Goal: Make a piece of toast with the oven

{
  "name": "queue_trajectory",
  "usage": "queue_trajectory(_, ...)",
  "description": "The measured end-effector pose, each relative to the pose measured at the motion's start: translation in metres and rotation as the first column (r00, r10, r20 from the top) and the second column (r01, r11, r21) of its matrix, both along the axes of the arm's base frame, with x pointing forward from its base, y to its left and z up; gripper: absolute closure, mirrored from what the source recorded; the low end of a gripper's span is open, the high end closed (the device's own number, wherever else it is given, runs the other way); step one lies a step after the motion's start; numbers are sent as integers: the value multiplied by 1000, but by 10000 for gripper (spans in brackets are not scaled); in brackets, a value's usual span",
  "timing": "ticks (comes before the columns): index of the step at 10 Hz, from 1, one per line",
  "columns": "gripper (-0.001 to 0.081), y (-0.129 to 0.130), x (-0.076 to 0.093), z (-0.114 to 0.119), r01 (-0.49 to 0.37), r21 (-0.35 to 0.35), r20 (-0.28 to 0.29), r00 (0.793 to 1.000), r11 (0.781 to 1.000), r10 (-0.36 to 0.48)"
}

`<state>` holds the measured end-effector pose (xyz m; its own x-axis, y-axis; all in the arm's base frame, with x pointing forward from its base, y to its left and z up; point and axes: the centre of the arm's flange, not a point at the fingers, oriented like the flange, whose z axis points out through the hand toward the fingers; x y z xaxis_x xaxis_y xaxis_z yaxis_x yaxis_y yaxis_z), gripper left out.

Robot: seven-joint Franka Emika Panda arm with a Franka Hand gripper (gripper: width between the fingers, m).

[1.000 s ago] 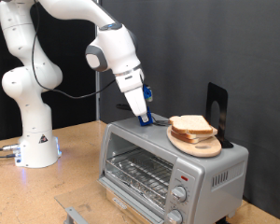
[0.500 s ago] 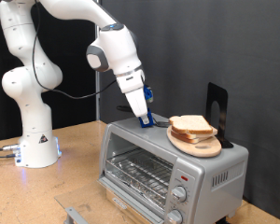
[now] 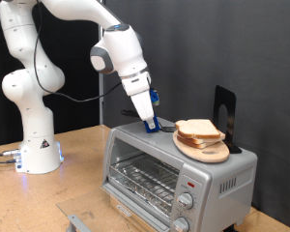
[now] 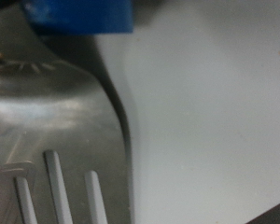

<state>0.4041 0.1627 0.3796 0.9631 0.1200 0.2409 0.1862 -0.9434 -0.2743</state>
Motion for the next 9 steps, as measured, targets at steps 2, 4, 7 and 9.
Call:
queue_trajectory(2,5,1,2,-2,-3,-21,-5,1000,1000,2)
queue_trajectory(4,5,1,3,-5,0,-32,-9,1000,999,0)
queue_trajectory(7,5,2,5,-2,2,-27,-3,1000,1000,-2)
queue_trajectory(9,5,3,6,0,4,-23,1,1000,1000,-4)
